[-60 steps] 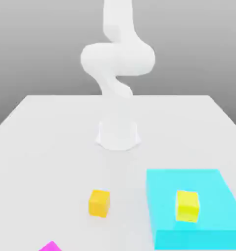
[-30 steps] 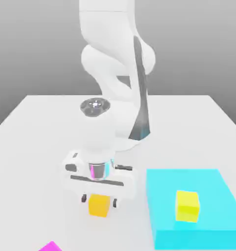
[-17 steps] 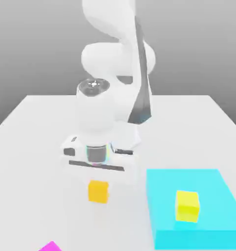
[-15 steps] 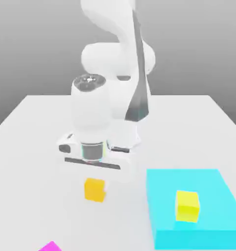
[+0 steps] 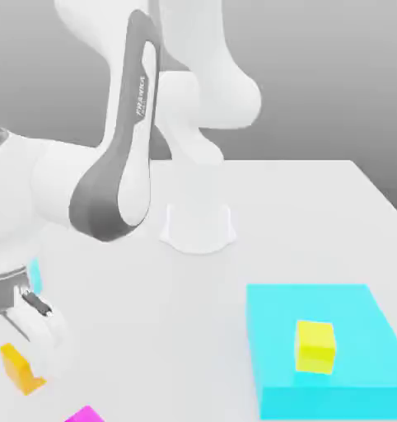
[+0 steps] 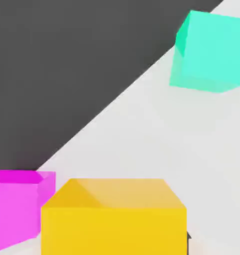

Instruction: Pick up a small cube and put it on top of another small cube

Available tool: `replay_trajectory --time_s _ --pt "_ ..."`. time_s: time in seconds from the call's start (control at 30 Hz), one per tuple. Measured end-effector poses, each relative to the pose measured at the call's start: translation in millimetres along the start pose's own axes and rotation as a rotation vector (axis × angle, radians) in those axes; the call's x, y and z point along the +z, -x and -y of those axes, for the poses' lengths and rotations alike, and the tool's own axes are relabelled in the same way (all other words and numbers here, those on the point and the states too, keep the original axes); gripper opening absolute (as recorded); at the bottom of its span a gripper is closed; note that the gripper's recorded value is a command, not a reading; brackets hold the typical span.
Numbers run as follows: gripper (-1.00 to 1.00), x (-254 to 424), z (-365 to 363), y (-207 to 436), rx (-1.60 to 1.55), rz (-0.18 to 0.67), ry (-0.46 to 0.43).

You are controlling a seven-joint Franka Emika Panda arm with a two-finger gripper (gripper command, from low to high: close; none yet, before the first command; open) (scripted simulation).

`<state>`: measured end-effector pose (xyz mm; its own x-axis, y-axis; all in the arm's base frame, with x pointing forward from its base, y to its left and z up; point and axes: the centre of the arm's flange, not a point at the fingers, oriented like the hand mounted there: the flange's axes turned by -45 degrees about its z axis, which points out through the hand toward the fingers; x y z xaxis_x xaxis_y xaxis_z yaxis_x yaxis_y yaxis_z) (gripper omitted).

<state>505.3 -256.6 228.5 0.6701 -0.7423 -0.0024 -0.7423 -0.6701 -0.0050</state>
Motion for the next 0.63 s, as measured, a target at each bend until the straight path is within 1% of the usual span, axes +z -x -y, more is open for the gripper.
replay_trajectory --time_s 0.17,0.23,0.3,0.33,0.53,0.63 --pt "-1.00 -11 -33 -60 0.163 -0.002 0.001" --pt "-1.00 6 -39 -71 0.194 -0.003 0.001" --pt "-1.00 38 -41 -74 0.201 -0.003 0.002" --pt "1.00 47 -42 -74 0.203 -0.003 0.002" --pt "1.00 52 -42 -74 0.203 -0.003 0.003" --pt "1.00 16 -42 -75 0.204 -0.003 0.005"
